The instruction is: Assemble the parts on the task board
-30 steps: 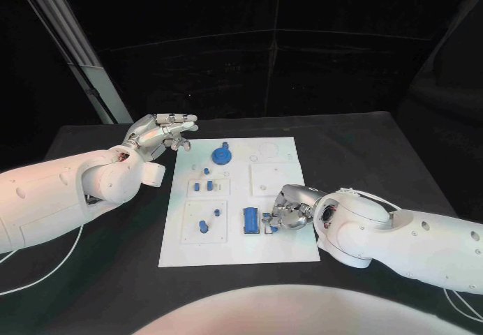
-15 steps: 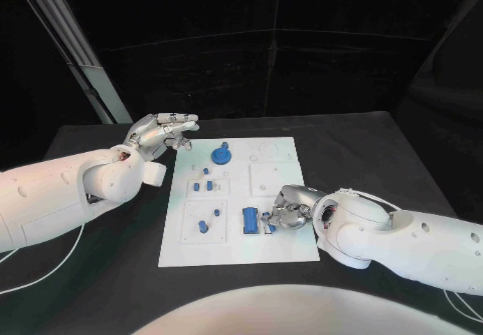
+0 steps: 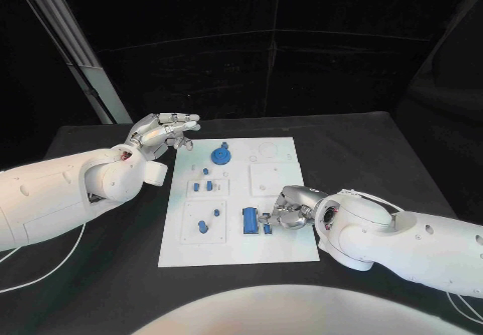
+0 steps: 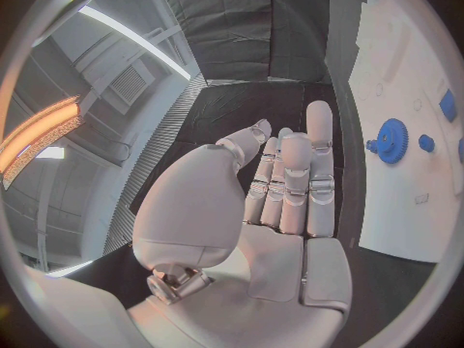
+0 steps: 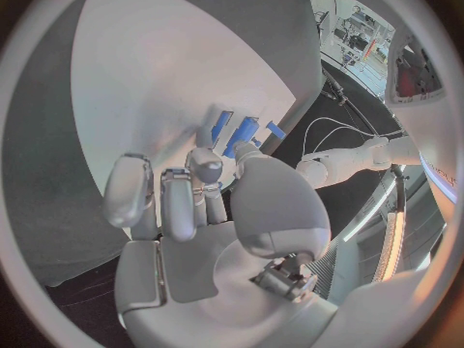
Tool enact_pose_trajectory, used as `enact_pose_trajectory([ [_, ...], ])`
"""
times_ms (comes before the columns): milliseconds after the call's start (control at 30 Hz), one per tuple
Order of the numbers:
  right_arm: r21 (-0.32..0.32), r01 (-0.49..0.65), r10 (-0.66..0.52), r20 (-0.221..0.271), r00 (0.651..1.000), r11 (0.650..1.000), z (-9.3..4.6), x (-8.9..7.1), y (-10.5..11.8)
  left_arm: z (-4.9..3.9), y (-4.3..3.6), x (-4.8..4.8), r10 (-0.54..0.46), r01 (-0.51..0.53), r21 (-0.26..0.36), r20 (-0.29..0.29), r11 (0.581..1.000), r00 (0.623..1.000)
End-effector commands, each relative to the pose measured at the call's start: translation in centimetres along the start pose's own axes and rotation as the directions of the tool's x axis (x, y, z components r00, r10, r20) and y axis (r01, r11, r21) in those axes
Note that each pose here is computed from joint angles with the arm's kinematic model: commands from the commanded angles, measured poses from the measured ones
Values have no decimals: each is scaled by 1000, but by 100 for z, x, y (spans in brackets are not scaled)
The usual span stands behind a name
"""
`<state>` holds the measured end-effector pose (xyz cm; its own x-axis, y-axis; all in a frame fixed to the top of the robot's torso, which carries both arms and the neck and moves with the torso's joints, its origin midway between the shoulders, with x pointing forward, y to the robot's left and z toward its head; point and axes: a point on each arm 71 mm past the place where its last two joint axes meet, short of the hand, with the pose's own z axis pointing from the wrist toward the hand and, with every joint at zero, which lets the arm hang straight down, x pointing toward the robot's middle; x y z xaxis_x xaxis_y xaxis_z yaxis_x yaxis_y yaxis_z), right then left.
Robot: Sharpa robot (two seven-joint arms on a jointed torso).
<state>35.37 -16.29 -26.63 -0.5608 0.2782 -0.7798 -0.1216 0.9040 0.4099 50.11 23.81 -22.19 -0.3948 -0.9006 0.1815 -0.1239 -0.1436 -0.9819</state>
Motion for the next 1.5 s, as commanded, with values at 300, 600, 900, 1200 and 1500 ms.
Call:
enact_pose_trajectory([
  [300, -11, -22, 23, 42, 999, 1000, -56, -55, -41, 10, -10, 9, -7, 7, 5, -11, 1000, 1000],
  [600, -172, -325, 342, 86, 936, 930, -83, -227, -241, 21, -10, -9, -5, 5, 8, -7, 1000, 1000],
  [900, -398, -658, 740, 85, 667, 639, 253, -759, -562, 50, -18, -43, -44, 43, 39, 22, 998, 999],
  [1200, -456, -758, 873, 99, 477, 466, 745, -920, -753, 140, 12, -122, -54, 49, 70, 79, 996, 995],
  [1500, -475, -787, 915, 120, 386, 394, 1118, -917, -844, 282, 122, -166, -39, 25, 87, 161, 996, 986],
])
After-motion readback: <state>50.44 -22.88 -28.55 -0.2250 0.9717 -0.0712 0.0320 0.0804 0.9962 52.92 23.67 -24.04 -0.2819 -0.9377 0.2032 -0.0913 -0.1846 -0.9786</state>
